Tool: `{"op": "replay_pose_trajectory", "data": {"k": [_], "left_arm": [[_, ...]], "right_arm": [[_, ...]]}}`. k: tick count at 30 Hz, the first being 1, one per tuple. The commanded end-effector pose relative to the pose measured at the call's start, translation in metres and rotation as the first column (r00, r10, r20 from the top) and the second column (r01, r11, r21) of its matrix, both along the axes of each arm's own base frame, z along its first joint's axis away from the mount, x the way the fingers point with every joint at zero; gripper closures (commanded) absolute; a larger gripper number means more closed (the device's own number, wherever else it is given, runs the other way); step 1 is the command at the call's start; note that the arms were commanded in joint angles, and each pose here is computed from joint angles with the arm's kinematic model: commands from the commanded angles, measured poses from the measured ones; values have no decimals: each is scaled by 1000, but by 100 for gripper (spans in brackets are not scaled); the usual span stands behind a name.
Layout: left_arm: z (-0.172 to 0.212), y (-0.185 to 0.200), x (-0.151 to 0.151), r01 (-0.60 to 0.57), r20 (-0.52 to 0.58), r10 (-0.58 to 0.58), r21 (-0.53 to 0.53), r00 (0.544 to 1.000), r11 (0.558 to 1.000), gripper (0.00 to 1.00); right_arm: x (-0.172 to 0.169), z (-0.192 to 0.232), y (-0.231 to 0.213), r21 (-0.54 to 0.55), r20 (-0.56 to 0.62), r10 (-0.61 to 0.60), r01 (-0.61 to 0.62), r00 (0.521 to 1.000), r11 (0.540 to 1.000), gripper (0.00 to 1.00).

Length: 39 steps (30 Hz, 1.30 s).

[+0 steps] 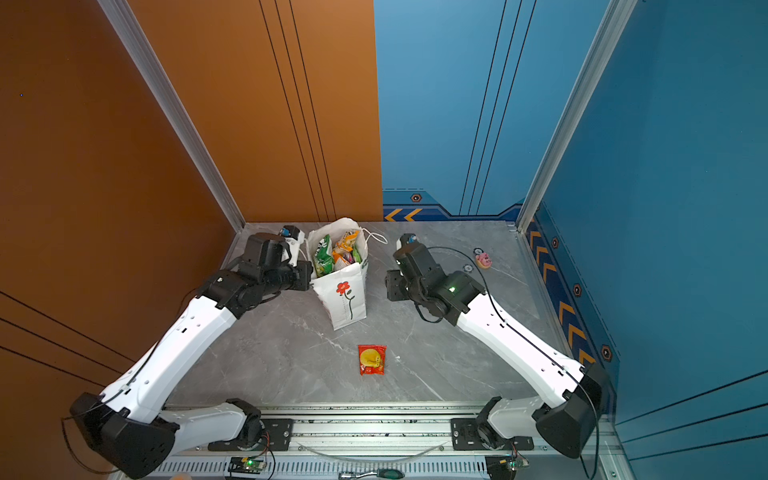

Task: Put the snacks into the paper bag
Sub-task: 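Raise the right gripper and move it to the red-and-yellow snack pack, then lower the right gripper and close it on the red snack pack's edge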

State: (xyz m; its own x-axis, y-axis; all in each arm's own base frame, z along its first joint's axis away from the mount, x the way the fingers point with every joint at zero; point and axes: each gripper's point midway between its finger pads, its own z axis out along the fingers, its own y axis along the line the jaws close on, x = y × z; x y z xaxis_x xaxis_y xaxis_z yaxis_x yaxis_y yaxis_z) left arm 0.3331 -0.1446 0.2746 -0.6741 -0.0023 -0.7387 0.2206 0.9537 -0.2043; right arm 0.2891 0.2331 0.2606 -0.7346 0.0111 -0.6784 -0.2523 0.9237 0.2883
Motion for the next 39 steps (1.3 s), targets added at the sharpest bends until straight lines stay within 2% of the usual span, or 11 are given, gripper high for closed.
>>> {"op": "replay_pose_trajectory", "data": {"k": [1,5,11,15,19,30,34,39], "left_arm": [[24,-1,5,8,87,-8,0,996,1000,100],[25,-1,6,6,89,-6,-1,996,1000,100],[25,0,5,5,91,-5,0,996,1000,100],[26,-1,4,7,92,-6,0,996,1000,100],[25,-2,4,9,89,-10,2,996,1000,100],[26,-2,3,10,96,-11,11,995,1000,100],[27,-3,2,11,99,-12,10,995,1000,100],[28,-3,2,13,103,-13,9,995,1000,100]], "right_arm": [[-6,-17,-9,45,-24,-64,65,998,997,38],[-24,-37,-19,110,-97,-144,155,985,982,27],[-49,-87,-26,148,-239,-231,271,943,951,25],[-67,-123,-21,167,-362,-242,318,900,933,25],[-84,-144,-2,205,-473,-200,327,858,922,24],[-110,-184,47,146,-559,-140,264,817,953,23],[-109,-181,41,26,-506,-176,219,844,975,22],[-108,-184,45,5,-503,-166,195,848,981,22]]}}
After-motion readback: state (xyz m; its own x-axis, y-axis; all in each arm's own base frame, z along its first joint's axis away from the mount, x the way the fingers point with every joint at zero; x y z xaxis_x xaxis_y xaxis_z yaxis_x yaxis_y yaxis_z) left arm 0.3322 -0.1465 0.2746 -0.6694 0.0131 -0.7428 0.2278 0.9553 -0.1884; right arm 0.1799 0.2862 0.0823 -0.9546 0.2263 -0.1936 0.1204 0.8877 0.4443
